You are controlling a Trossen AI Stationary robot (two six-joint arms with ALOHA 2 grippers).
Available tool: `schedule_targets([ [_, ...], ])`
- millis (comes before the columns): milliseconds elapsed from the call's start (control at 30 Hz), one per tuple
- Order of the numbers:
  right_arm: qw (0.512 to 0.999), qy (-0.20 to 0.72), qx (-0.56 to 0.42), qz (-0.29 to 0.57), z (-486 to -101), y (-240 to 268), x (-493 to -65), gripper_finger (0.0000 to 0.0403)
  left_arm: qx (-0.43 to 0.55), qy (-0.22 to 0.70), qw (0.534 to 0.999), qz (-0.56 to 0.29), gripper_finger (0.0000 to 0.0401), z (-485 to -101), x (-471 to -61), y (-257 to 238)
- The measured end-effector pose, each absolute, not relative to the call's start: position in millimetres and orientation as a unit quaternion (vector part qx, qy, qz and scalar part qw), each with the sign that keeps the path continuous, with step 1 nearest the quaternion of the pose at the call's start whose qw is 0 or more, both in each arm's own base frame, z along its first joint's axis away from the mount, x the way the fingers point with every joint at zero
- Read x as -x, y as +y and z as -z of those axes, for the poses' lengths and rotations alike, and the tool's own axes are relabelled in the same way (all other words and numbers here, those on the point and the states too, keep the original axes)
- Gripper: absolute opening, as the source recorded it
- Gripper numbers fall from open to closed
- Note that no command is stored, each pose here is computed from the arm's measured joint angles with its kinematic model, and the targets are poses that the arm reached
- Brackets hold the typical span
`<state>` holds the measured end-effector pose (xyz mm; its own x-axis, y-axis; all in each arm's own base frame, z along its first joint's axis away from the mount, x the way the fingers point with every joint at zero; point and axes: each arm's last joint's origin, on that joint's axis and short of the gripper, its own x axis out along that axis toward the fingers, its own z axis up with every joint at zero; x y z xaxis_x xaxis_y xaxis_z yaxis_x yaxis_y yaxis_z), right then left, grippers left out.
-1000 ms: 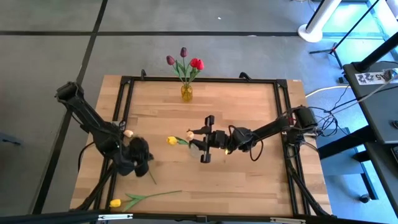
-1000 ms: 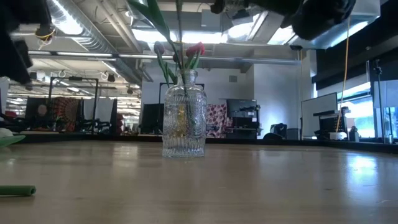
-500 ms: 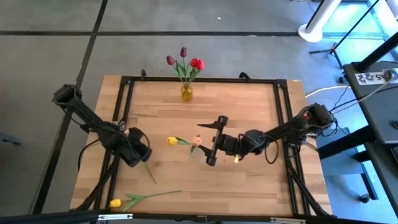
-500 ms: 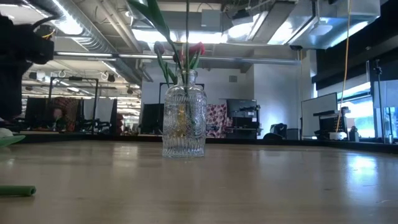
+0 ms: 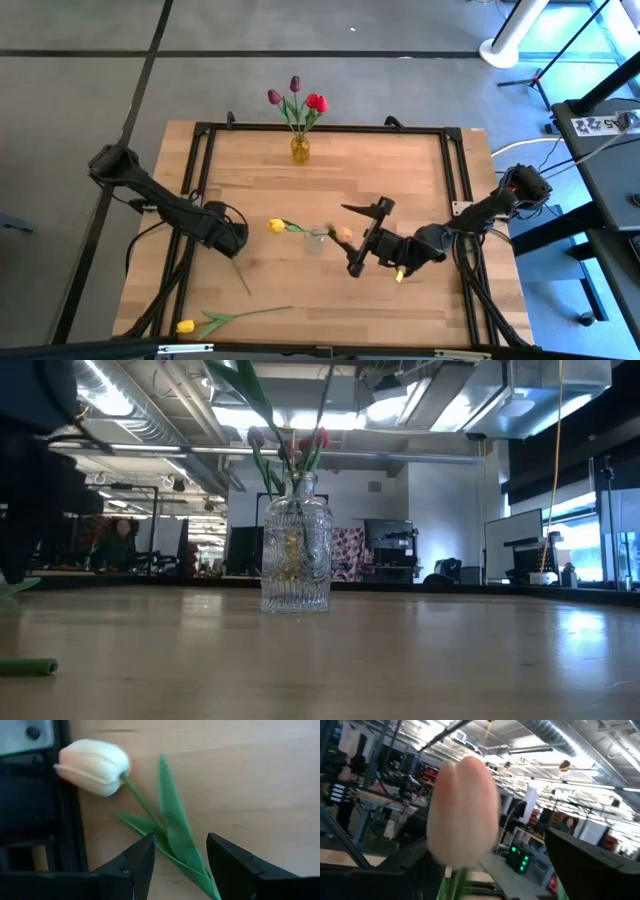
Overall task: Sort flowers into vase by color
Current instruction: Put the bottom pink flower into the transparent vase, then put the pink flower into the transparent vase
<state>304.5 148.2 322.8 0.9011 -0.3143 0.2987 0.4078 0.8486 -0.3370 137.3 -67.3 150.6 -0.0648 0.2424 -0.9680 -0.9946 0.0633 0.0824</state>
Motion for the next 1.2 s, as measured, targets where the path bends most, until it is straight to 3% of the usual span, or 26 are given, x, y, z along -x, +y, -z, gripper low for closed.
schedule_targets([
  [400, 0.953, -0.065, 0.183, 0.231, -305, 149, -253, 0.0324, 0.435, 0.386, 0.513, -0.631, 0.0172, -126, -129, -65],
  [733, 0.953, -0.061, 0.187, 0.231, -303, 148, -252, 0.0324, 0.413, 0.334, 0.547, -0.647, 0.0168, -125, -128, -57],
  [867, 0.954, -0.069, 0.184, 0.225, -307, 149, -253, 0.0324, 0.397, 0.317, 0.584, -0.633, 0.0133, -125, -131, -56],
  [1067, 0.948, -0.045, 0.180, 0.257, -317, 149, -253, 0.0324, 0.359, 0.324, 0.645, -0.592, 0.0022, -129, -140, -56],
  [1200, 0.951, -0.027, 0.170, 0.257, -325, 149, -249, 0.0324, 0.328, 0.271, 0.702, -0.572, 0.0009, -149, -148, -56],
])
